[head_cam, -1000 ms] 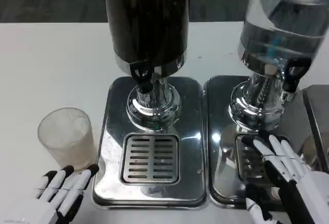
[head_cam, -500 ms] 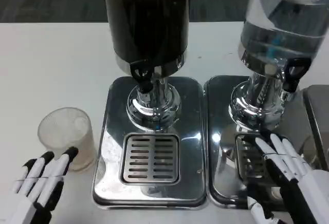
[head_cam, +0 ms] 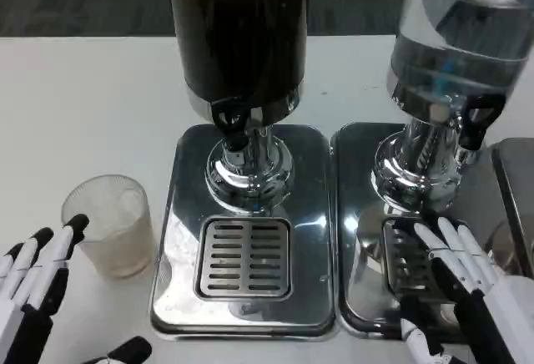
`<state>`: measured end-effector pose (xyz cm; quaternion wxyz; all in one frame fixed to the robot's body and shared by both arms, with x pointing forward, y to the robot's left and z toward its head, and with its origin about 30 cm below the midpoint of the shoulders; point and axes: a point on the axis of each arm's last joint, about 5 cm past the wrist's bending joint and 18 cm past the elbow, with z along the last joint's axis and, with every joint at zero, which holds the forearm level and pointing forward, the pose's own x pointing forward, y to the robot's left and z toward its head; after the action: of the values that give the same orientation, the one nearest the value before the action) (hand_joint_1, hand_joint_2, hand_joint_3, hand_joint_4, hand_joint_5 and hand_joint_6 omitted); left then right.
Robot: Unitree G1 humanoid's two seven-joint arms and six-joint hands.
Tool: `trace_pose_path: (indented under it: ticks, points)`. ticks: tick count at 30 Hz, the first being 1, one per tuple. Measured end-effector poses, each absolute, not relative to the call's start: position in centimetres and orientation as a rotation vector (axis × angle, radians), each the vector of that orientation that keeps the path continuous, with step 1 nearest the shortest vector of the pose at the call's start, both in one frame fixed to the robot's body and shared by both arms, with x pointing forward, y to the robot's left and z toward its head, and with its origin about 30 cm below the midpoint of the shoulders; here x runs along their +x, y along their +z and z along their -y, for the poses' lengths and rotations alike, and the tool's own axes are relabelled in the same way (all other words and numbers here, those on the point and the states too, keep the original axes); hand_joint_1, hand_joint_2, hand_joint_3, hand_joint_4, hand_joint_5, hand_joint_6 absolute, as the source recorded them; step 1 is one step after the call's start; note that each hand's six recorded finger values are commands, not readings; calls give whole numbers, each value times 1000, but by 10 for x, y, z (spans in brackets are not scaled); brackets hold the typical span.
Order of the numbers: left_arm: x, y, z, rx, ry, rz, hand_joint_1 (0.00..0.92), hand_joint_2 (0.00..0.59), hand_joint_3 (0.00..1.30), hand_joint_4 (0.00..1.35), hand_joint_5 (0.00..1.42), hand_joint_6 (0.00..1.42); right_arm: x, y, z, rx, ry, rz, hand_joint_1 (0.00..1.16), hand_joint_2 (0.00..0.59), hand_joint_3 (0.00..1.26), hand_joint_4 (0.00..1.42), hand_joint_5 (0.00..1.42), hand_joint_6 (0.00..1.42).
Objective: Grasp the cup under the faucet to collect the drink, then remove the cup.
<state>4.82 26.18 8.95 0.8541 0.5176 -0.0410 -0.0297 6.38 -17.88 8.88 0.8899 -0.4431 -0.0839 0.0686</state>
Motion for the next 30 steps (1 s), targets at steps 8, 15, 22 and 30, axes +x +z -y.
trace_pose_path:
  ticks: [8,15,22,30]
  points:
    - [61,90,-267,1068,-20,55,0,48,0,0,0,0,64,89,178,-917,148,174,489,558,117,22,0,80]
    - [82,85,-277,1070,0,13,0,32,0,0,0,0,65,89,175,-908,156,183,485,554,118,22,0,81]
    - [97,83,-288,1054,30,-9,0,24,0,0,0,0,62,87,168,-892,156,168,481,554,127,32,0,81]
    - [114,82,-298,1039,49,-23,0,15,0,0,0,0,60,87,165,-879,153,159,484,561,132,35,0,93]
